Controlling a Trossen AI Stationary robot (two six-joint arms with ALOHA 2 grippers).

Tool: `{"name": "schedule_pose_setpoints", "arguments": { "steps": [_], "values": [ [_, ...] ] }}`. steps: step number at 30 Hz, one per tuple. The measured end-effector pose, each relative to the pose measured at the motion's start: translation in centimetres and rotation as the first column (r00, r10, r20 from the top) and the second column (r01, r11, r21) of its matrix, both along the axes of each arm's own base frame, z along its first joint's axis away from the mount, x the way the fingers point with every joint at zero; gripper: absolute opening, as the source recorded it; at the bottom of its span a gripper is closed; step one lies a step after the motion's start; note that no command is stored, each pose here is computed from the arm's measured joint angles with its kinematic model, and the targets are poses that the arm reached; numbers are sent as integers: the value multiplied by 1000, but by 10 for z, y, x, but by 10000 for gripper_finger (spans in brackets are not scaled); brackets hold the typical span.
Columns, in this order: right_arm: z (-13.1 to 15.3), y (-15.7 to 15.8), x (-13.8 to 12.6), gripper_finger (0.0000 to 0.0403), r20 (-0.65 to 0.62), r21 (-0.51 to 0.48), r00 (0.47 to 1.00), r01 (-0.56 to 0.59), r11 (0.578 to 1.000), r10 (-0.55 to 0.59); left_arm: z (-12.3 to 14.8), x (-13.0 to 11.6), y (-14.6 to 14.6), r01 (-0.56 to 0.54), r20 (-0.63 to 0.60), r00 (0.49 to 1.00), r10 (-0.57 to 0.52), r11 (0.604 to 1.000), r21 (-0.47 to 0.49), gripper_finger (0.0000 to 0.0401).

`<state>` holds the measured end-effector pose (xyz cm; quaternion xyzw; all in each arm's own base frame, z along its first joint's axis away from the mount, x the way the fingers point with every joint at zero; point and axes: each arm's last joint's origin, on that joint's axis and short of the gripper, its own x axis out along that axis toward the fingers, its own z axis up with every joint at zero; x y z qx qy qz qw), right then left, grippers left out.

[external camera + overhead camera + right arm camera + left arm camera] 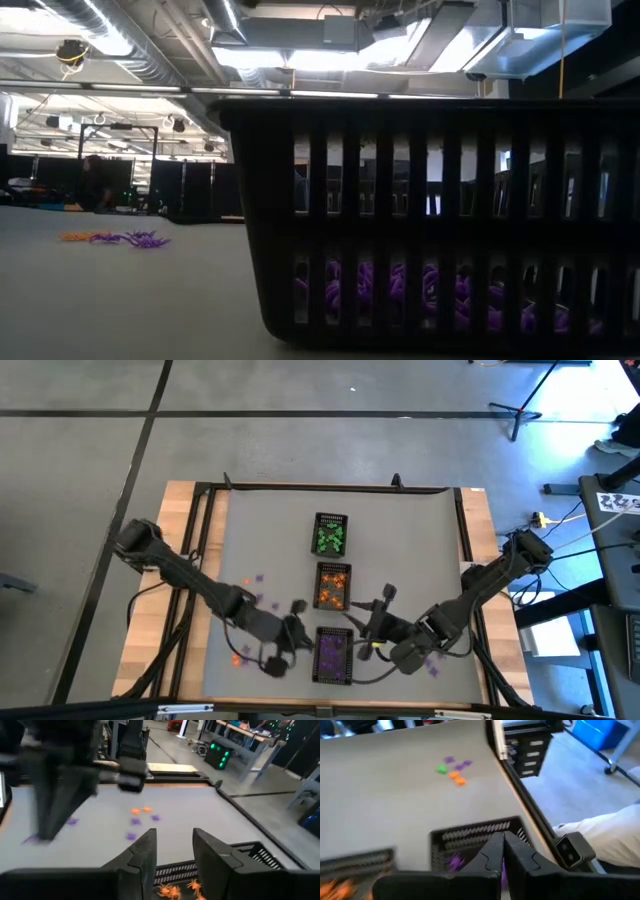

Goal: Sort Halloween decoration
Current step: Put the violet spider toy into the bottom black bin

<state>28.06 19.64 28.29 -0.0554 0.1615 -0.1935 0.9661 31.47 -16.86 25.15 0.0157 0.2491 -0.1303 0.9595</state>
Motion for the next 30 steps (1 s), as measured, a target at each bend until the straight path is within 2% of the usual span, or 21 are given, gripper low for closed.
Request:
{"name": "schedule_pose_setpoints", "arguments": {
  "steps": [5, 8, 12, 16, 19, 24, 26, 30],
  "values": [
    [-9, 11, -3, 124, 29, 68, 1000, -12, 998, 10, -17, 32, -16, 26, -55, 998, -24, 999, 48, 0],
    [-18, 17, -11, 124, 51, 106, 999, -16, 994, 10, -29, 46, -21, 31, -90, 996, -29, 999, 21, 12],
    [-29, 24, -22, 124, 92, 154, 996, 5, 988, -19, -47, 57, -25, 20, -138, 990, -20, 1000, 1, 56],
    [-41, 25, -30, 124, 123, 246, 990, 32, 969, -64, -61, 60, -26, -8, -176, 984, 9, 1000, 4, 105],
    [-51, 27, -31, 124, 138, 315, 986, 46, 948, -94, -64, 59, -25, -27, -205, 978, 26, 1000, -1, 128],
    [-69, 37, -23, 124, 140, 350, 986, 32, 936, -87, -53, 44, -17, -75, -319, 945, 77, 997, 20, 131],
    [-73, 40, -21, 124, 143, 357, 986, 25, 934, -81, -44, 33, -11, -97, -366, 924, 113, 993, 61, 128],
    [-74, 42, -19, 124, 150, 371, 987, 3, 929, -64, -30, 8, 0, -151, -430, 873, 230, 966, 210, 126]
  ]
}}
